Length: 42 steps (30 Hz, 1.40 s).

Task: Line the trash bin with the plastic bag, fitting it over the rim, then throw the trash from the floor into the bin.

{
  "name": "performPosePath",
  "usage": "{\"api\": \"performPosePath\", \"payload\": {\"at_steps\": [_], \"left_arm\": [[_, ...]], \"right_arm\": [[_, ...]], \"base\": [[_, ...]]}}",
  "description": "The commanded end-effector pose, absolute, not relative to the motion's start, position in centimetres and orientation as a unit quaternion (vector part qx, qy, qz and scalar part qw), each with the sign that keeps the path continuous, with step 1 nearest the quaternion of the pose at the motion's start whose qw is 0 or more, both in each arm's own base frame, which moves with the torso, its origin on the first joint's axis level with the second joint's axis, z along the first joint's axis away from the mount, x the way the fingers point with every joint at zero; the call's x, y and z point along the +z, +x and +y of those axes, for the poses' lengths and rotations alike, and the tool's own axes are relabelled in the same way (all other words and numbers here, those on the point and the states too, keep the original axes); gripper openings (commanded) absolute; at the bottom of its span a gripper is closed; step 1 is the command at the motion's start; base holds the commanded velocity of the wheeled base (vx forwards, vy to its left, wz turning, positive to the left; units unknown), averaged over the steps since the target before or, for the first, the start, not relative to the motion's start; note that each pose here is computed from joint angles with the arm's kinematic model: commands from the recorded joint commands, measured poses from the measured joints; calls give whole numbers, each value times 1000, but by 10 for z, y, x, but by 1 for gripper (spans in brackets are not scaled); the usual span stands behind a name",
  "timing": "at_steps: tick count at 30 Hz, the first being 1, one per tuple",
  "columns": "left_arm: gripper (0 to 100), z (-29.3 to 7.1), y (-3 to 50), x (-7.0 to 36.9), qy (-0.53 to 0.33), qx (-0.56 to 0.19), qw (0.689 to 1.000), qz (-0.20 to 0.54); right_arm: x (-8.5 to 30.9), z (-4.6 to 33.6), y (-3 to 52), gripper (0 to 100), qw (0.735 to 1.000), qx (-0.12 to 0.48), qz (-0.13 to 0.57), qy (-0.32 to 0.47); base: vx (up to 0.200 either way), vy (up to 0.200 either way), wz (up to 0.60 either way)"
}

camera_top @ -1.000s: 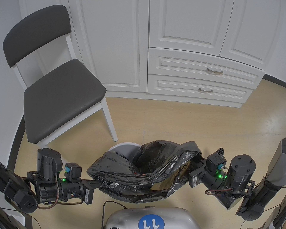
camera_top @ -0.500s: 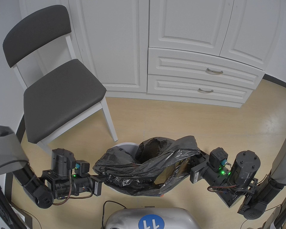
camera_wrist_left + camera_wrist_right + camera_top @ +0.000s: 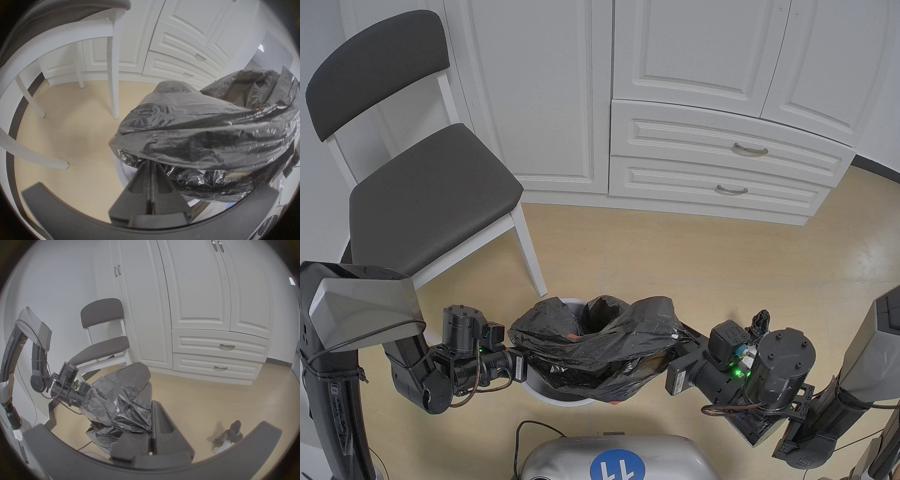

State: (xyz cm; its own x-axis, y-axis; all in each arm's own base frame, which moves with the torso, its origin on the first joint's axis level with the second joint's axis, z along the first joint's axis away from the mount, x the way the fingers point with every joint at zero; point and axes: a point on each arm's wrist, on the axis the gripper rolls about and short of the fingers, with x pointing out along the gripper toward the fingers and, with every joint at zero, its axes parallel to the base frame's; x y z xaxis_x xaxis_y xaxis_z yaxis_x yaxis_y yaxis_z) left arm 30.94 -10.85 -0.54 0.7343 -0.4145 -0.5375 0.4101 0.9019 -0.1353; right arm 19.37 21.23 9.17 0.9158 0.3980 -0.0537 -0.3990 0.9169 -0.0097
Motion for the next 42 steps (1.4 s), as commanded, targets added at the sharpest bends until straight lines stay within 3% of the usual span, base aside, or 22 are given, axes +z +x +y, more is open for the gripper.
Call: {"api": "performPosePath", "payload": {"at_steps": [1,10,25,34,42], "left_arm": [[0,-92,312,7,-9,-204,940,275],[0,-34,276,61,-14,-188,954,232],[0,-28,248,54,-16,-197,944,263],[0,-51,243,31,-15,-239,923,302],[0,-53,230,29,-8,-243,926,289]], "right_arm": [[90,224,198,0,978,209,20,16],[64,257,225,0,974,207,36,81],[8,281,278,0,969,168,57,171],[4,257,301,0,977,131,53,162],[27,212,270,0,988,128,75,33]], "base": [[0,0,0],[0,0,0],[0,0,0],[0,0,0],[0,0,0]]}}
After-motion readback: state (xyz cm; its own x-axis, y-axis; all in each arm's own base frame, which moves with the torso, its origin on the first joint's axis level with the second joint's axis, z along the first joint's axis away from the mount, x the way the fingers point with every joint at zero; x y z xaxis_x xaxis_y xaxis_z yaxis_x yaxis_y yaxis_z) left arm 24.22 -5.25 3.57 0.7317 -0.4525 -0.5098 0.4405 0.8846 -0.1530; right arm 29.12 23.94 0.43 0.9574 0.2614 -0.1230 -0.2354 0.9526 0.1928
